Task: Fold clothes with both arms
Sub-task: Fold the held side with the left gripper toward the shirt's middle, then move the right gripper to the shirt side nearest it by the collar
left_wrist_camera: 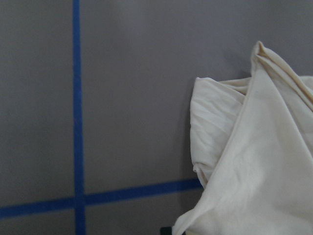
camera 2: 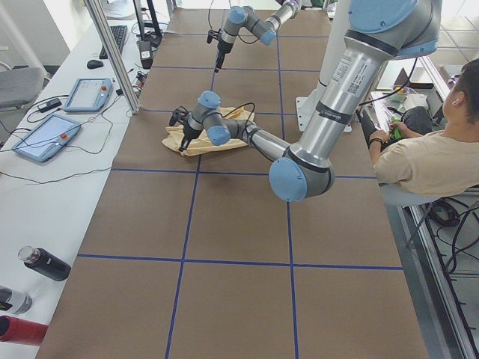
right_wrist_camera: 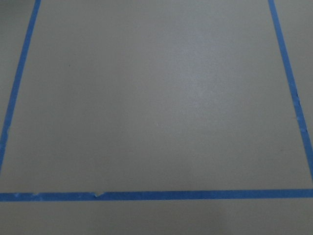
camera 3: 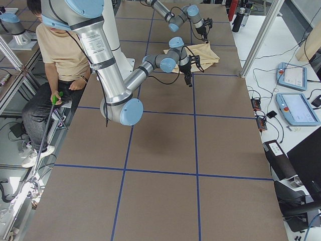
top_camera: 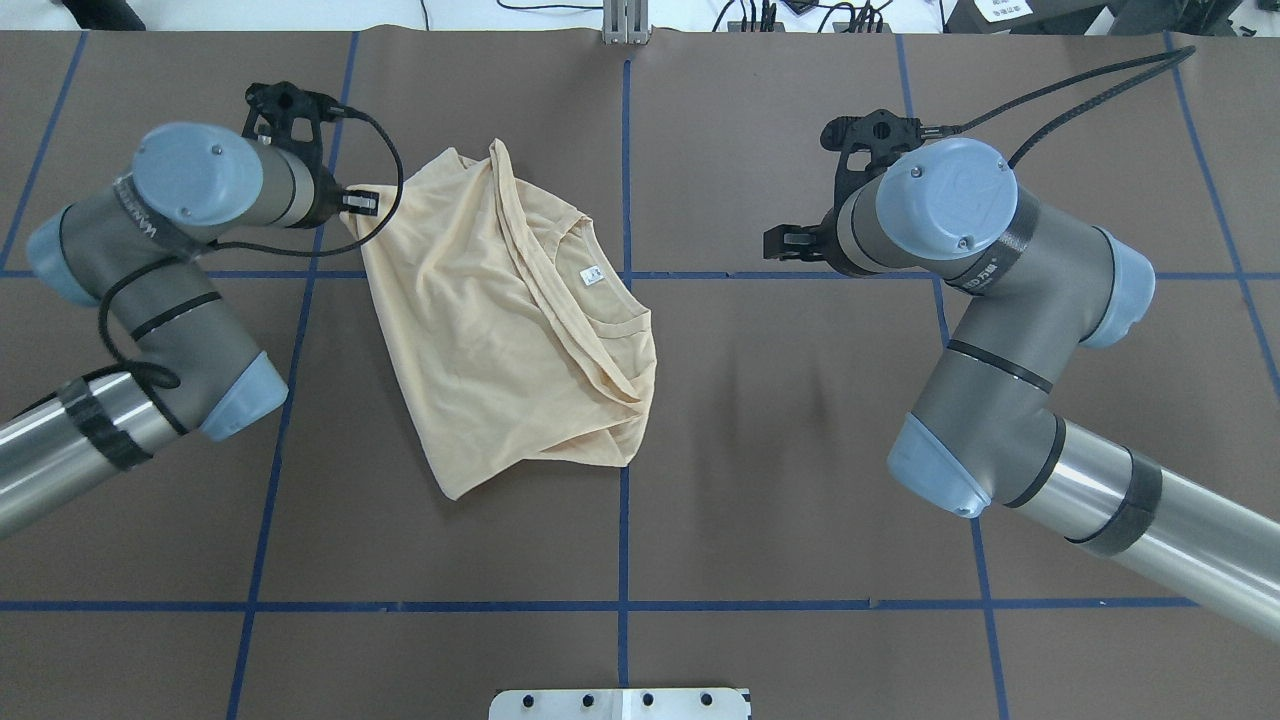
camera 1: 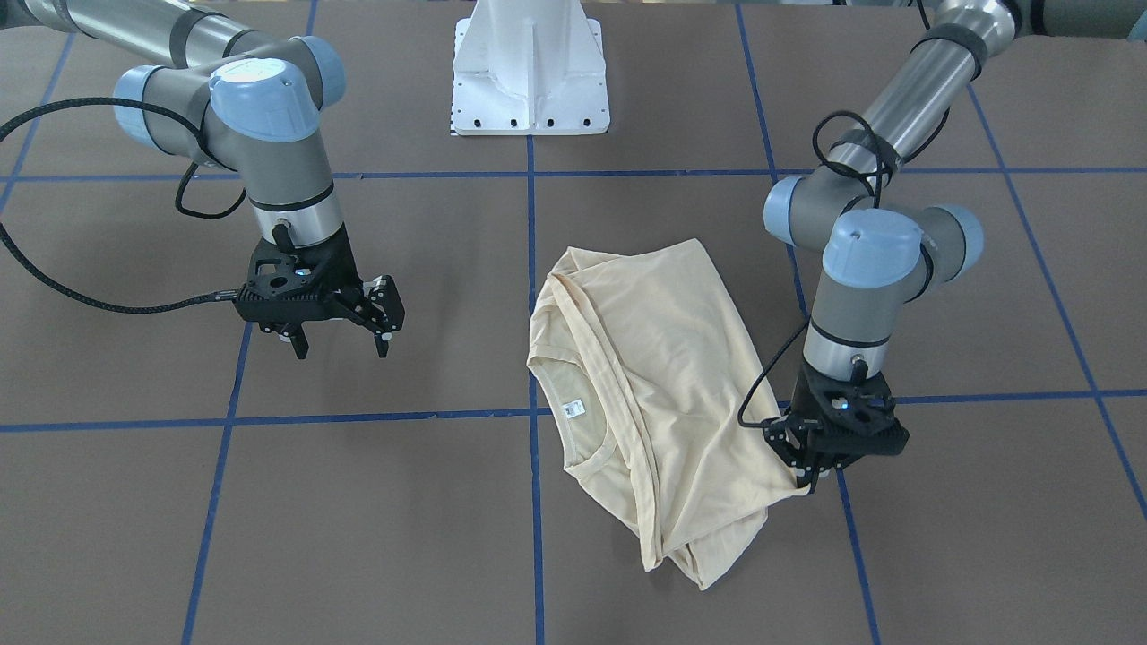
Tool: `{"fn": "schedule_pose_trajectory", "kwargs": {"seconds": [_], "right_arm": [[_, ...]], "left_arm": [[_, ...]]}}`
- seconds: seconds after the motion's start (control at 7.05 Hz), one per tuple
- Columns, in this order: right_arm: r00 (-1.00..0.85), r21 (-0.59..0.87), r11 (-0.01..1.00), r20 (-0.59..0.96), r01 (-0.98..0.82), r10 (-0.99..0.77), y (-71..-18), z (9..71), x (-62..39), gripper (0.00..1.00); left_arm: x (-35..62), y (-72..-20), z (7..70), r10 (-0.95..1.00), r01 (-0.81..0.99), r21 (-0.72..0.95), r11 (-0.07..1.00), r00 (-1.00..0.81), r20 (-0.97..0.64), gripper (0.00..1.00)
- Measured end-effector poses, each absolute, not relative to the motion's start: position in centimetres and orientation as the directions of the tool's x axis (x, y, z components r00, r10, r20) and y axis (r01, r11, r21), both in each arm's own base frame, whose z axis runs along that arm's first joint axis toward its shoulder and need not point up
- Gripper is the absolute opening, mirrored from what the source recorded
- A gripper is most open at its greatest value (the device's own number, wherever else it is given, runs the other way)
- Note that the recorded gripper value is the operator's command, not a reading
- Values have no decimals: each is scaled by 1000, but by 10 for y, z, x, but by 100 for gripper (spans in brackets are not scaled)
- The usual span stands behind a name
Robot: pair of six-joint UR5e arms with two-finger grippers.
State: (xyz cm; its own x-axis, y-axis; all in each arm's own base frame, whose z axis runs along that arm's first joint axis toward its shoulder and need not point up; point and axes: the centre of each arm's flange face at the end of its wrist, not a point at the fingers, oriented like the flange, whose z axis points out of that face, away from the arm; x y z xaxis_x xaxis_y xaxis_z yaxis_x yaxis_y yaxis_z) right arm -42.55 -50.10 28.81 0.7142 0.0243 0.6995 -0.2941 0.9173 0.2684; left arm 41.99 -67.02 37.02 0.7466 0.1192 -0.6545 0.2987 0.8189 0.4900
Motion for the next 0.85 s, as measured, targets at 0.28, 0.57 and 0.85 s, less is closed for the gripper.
{"fn": "schedule_pose_trajectory", "kwargs": {"seconds": [0.28, 0.57, 0.85], "right_arm": [[704, 258, 918, 710, -300, 31, -495, 282, -434, 100], [658, 217, 918, 750, -333, 61, -481, 252, -461, 100], [604, 148, 902, 784, -406, 143, -475, 211, -512, 99]], "left_arm": [[426, -695, 362, 143, 308, 516, 799, 737, -661, 100], [406, -675, 376, 183, 300, 541, 786, 722, -667, 100], [391, -654, 381, 209, 296, 544, 785, 701, -682, 100]]}}
